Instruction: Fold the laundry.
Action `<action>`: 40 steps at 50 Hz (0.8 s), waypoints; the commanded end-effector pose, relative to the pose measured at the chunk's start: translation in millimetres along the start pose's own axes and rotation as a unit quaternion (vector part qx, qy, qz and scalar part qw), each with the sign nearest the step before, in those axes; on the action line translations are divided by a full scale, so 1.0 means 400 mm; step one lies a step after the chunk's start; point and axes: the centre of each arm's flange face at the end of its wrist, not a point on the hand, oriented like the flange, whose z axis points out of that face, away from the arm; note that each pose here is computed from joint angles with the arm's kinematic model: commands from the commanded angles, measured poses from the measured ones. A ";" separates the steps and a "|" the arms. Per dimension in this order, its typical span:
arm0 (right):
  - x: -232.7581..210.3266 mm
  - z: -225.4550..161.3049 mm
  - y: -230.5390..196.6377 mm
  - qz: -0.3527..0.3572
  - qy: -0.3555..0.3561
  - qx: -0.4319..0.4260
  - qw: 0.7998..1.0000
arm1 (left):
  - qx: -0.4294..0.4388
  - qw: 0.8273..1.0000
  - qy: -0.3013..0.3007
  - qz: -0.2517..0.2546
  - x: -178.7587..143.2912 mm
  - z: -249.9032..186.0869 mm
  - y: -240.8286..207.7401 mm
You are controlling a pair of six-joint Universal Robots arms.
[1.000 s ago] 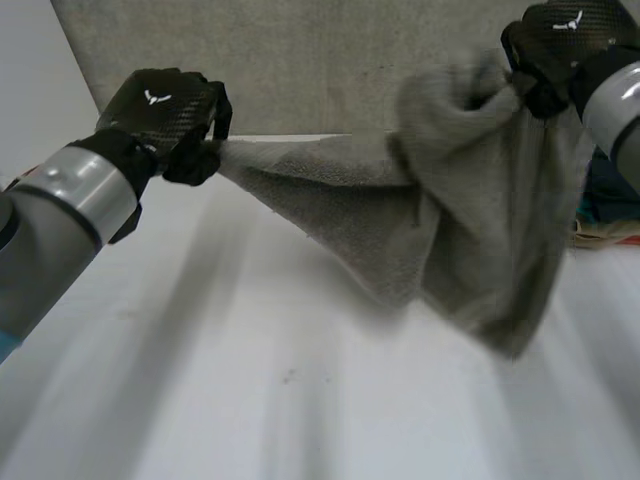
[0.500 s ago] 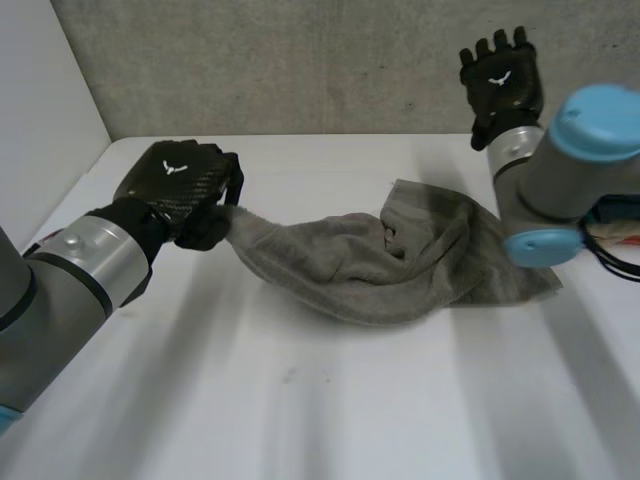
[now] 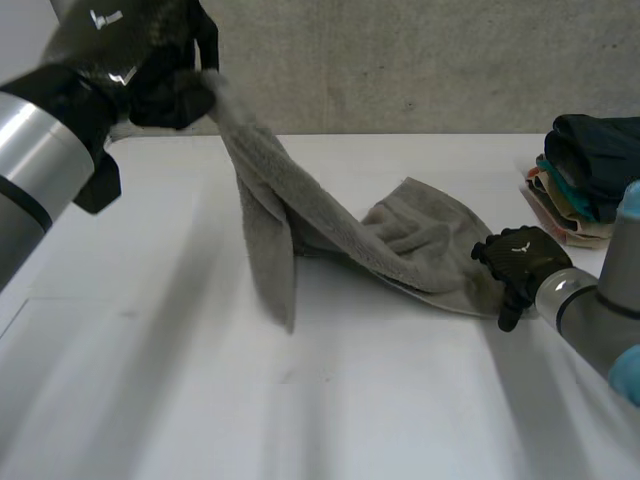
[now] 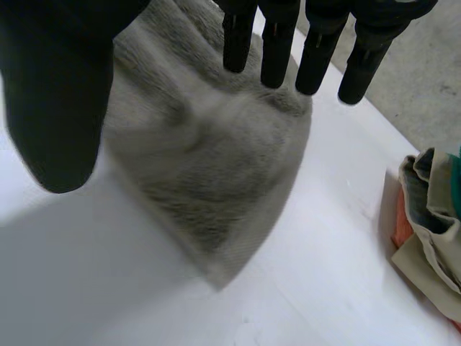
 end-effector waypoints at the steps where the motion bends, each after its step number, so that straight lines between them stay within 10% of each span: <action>1: -0.022 0.068 0.044 0.005 0.011 0.019 1.000 | 0.021 0.999 -0.026 0.004 -0.014 0.019 -0.031; 23: 0.126 0.008 -0.054 0.028 0.086 0.079 0.993 | 0.007 0.999 -0.034 0.004 -0.026 0.037 -0.006; 40: 0.034 -0.052 0.030 0.115 -0.029 -0.008 0.993 | -0.025 0.999 -0.034 -0.002 -0.028 0.054 0.052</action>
